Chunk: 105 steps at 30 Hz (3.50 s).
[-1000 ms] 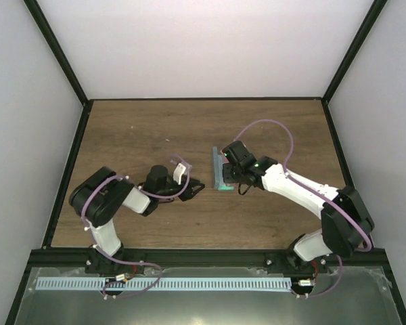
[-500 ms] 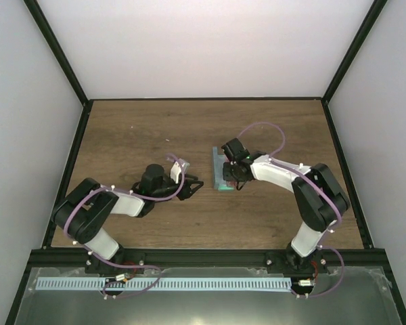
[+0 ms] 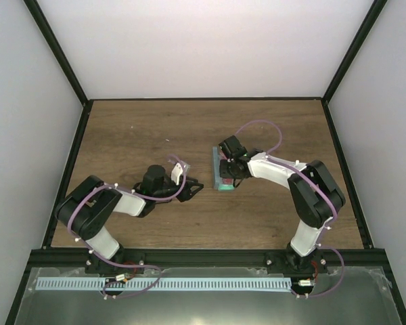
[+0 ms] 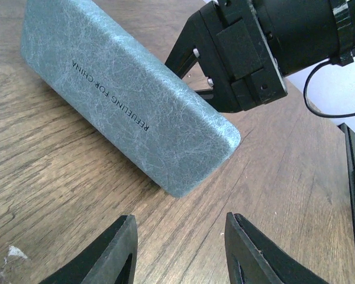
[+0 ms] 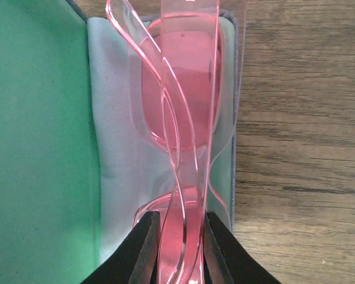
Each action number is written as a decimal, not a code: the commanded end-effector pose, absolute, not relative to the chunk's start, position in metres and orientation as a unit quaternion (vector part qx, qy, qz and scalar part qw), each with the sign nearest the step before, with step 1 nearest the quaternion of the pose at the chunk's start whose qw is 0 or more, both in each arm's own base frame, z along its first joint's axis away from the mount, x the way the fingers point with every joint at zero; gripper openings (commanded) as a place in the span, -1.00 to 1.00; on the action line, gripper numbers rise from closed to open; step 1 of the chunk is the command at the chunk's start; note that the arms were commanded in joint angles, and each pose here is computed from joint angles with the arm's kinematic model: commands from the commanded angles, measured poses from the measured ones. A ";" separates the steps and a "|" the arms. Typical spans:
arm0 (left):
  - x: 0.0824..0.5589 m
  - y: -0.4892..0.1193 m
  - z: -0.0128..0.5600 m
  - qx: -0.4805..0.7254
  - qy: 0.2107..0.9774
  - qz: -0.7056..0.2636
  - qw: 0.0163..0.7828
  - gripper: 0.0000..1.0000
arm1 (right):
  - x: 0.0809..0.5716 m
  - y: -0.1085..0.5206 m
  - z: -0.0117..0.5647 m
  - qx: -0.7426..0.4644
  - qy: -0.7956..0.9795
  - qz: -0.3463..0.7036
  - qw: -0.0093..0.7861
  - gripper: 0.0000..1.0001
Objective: Organize the sunglasses
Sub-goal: Place the sunglasses in the sunglasses case, then close the sunglasses case at the center of the board.
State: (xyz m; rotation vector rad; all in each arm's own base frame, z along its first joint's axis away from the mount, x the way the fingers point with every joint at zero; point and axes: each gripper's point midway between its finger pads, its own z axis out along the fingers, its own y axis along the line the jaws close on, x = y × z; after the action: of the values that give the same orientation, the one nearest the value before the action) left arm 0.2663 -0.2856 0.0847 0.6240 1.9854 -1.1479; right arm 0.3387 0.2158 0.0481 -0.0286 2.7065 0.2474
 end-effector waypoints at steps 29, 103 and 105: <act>0.264 -0.293 0.082 0.261 0.767 -0.459 0.364 -0.13 | 0.329 0.215 0.050 -0.007 0.970 0.099 0.222 -0.39; 0.366 -0.365 0.035 0.158 0.876 -0.359 0.279 -0.06 | 0.359 0.176 0.037 0.078 0.919 0.309 0.232 -0.99; 0.368 -0.360 0.044 0.149 0.873 -0.356 0.297 -0.04 | 0.362 0.167 0.040 0.090 0.921 0.287 0.248 -0.98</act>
State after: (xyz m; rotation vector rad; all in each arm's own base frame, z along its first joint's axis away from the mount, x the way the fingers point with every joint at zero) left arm 0.3732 -0.3737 0.0650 0.4566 2.2458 -1.0165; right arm 0.3519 0.1825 0.0245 0.1887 2.5695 0.8603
